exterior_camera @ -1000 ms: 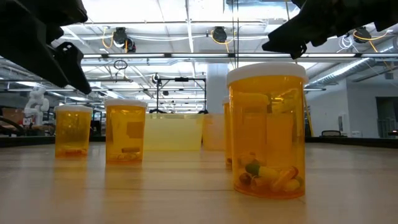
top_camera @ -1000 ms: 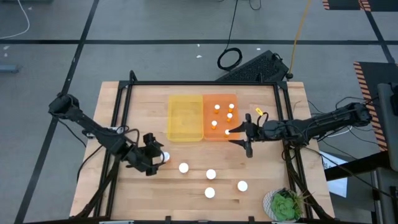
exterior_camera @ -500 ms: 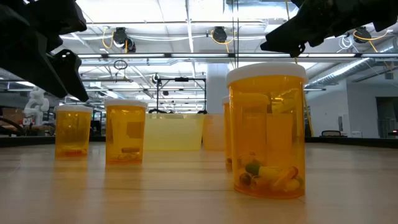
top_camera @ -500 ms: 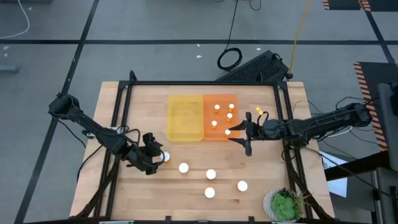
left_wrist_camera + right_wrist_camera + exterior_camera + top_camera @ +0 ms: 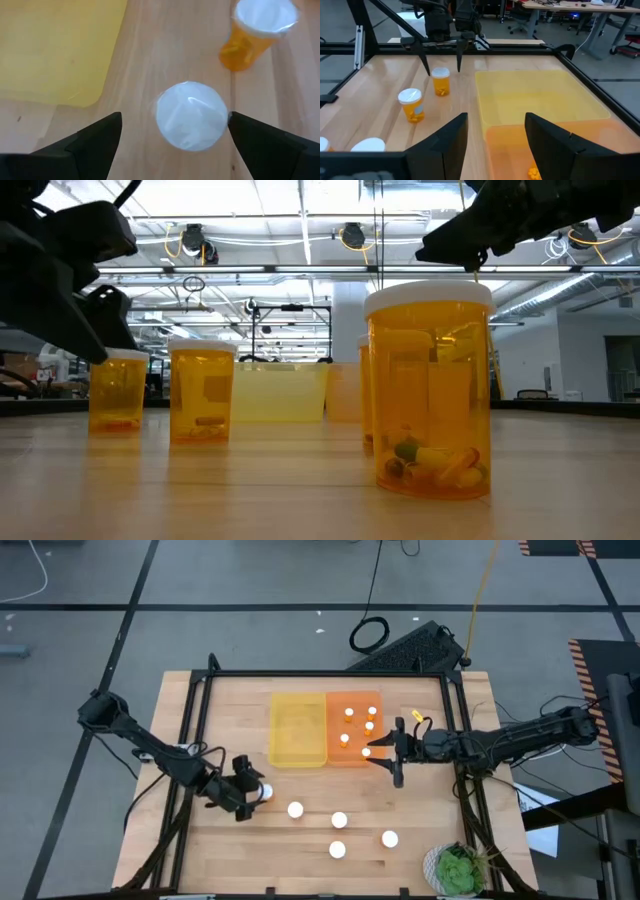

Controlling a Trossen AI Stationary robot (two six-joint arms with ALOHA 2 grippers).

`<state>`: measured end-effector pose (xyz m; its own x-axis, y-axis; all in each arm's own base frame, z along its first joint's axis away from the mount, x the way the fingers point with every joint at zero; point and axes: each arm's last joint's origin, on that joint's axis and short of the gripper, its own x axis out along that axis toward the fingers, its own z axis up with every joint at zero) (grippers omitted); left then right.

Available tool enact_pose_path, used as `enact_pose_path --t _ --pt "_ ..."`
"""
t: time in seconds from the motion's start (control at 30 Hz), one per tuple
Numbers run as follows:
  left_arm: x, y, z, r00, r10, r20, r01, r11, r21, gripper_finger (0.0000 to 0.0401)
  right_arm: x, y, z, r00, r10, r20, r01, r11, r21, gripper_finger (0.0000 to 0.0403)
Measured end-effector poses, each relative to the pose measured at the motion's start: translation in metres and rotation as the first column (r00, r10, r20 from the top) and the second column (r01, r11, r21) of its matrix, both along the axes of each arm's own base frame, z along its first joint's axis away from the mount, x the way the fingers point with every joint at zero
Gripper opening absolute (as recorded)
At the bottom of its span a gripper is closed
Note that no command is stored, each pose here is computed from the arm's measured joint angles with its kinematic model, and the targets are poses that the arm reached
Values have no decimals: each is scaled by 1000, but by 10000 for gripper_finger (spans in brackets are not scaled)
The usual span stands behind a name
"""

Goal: Pick and place medicine bottles into bin by pill shape (circle, oval)
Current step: Put the large orange pill bottle into the yellow bin

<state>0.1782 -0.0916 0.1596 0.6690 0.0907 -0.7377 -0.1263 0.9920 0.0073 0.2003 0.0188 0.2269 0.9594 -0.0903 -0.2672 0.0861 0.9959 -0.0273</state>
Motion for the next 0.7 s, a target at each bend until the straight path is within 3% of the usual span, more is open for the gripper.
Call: enact_pose_path --t 0.17,0.4,0.7 --pt "3 -3 0 998 -54 14 54 998 -23 357 0 0 0 1000 1 0 -1 1000 -4 192" --pt "7 -5 -11 998 -57 -31 57 998 8 306 0 0 0 1000 3 3 -3 1000 -6 192" --pt "11 -7 -8 997 -80 20 80 997 13 251 0 0 0 1000 3 3 -3 1000 -6 192"
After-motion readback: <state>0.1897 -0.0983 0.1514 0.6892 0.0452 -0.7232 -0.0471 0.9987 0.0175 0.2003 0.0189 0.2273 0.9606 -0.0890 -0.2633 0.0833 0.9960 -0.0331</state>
